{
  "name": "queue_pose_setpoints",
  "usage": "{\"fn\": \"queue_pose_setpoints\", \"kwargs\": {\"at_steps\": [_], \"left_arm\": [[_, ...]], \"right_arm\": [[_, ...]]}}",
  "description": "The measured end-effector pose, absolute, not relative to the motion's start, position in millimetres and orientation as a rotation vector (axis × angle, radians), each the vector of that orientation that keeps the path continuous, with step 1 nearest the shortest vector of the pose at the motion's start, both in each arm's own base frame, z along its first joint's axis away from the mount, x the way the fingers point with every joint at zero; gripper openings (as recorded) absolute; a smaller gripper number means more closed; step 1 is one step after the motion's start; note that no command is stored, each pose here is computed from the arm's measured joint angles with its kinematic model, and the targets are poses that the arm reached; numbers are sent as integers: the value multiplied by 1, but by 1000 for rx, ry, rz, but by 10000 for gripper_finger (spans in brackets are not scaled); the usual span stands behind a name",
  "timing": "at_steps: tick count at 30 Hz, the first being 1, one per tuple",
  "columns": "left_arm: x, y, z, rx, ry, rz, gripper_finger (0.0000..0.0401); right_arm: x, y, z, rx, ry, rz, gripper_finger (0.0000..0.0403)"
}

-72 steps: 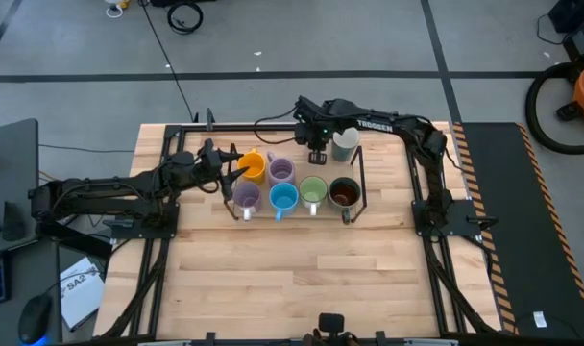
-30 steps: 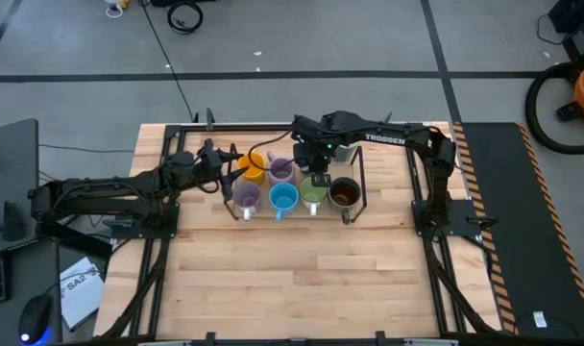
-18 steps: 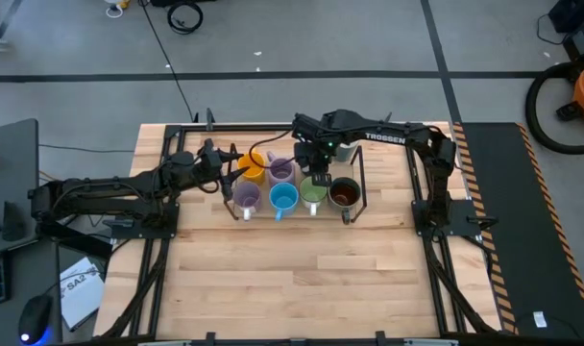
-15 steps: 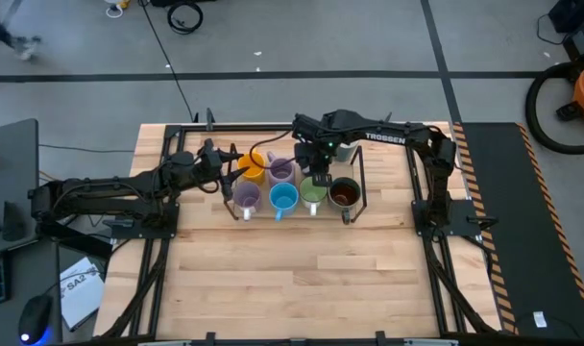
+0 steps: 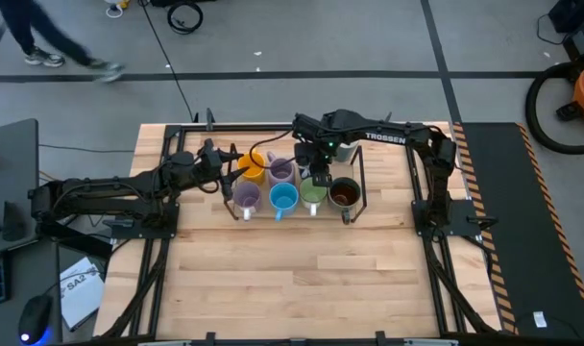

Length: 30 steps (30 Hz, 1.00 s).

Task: Place coffee mugs
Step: Put the blue pattern mug on the shelf

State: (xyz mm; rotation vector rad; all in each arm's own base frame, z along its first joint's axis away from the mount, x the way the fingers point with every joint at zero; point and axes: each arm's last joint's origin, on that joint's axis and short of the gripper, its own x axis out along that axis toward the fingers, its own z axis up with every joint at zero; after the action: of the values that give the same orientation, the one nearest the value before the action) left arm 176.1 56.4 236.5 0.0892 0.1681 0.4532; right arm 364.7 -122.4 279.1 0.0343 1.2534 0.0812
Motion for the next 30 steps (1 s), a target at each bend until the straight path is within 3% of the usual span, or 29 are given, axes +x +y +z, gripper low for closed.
{"fn": "queue_pose_setpoints", "kwargs": {"at_steps": [30], "left_arm": [[176,56,238,107,156,453,203]], "right_arm": [[359,-121,282,64,1310,45,143]]}}
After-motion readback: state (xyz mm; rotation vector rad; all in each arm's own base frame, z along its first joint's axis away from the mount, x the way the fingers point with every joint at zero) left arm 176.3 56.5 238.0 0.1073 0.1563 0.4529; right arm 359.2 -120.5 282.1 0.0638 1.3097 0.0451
